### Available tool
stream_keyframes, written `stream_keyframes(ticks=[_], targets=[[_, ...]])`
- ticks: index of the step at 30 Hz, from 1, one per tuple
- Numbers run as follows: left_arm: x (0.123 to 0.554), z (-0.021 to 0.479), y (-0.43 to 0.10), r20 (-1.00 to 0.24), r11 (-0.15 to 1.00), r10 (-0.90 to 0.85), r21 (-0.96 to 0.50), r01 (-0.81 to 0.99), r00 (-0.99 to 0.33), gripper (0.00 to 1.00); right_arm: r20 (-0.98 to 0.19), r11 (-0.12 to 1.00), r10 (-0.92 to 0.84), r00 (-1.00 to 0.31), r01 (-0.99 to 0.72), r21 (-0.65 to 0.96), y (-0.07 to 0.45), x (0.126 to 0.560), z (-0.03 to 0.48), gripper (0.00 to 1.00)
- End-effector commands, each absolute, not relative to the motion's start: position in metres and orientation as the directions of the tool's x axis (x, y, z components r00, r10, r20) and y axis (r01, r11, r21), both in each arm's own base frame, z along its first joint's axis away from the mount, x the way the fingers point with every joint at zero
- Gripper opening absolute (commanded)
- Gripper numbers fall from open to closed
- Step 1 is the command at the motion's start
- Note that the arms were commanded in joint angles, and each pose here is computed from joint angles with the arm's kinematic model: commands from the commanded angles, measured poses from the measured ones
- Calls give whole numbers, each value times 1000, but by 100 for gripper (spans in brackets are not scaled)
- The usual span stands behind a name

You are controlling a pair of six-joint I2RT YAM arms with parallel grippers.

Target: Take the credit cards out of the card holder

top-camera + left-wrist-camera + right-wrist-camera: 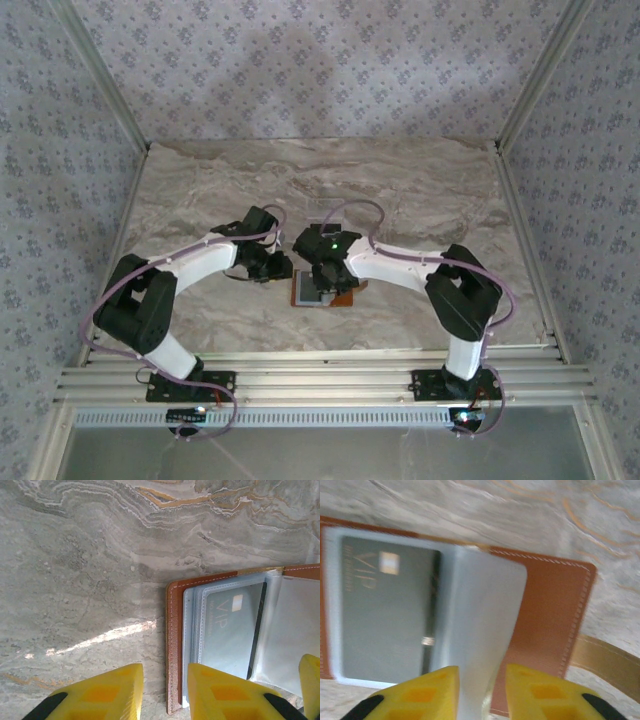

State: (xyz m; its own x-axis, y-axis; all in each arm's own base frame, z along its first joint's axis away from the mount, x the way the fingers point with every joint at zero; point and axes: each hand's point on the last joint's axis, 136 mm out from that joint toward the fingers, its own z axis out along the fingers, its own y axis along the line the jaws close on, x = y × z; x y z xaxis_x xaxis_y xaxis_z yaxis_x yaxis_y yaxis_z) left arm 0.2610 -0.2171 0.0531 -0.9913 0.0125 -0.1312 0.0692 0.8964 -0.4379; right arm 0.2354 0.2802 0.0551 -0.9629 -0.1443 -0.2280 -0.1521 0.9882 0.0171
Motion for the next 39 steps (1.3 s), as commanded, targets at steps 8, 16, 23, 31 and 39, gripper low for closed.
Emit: stream_keyframes(ticks=[8,16,23,31,39], targets=[[266,58,-221,-127,897,25,-435,78,-992,30,-196,996,-79,-977,-69,-57,235,221,41,41],[266,58,-225,-123,890,31,-448,83,-992,30,-186,996,-69,-980,-79,48,248,222,30,39],[265,59,-230,-125,886,30,-455,84,-992,30,-192,988,-66,-979,-91,121,263,227,32,28],[262,52,-245,-115,892,62,-439,106,-991,29,-218,998,-60,-974,-51,-44,226,228,52,32],[262,43,-245,-98,910,67,-402,101,-993,26,-255,989,-33,-966,-68,130,260,237,78,33]])
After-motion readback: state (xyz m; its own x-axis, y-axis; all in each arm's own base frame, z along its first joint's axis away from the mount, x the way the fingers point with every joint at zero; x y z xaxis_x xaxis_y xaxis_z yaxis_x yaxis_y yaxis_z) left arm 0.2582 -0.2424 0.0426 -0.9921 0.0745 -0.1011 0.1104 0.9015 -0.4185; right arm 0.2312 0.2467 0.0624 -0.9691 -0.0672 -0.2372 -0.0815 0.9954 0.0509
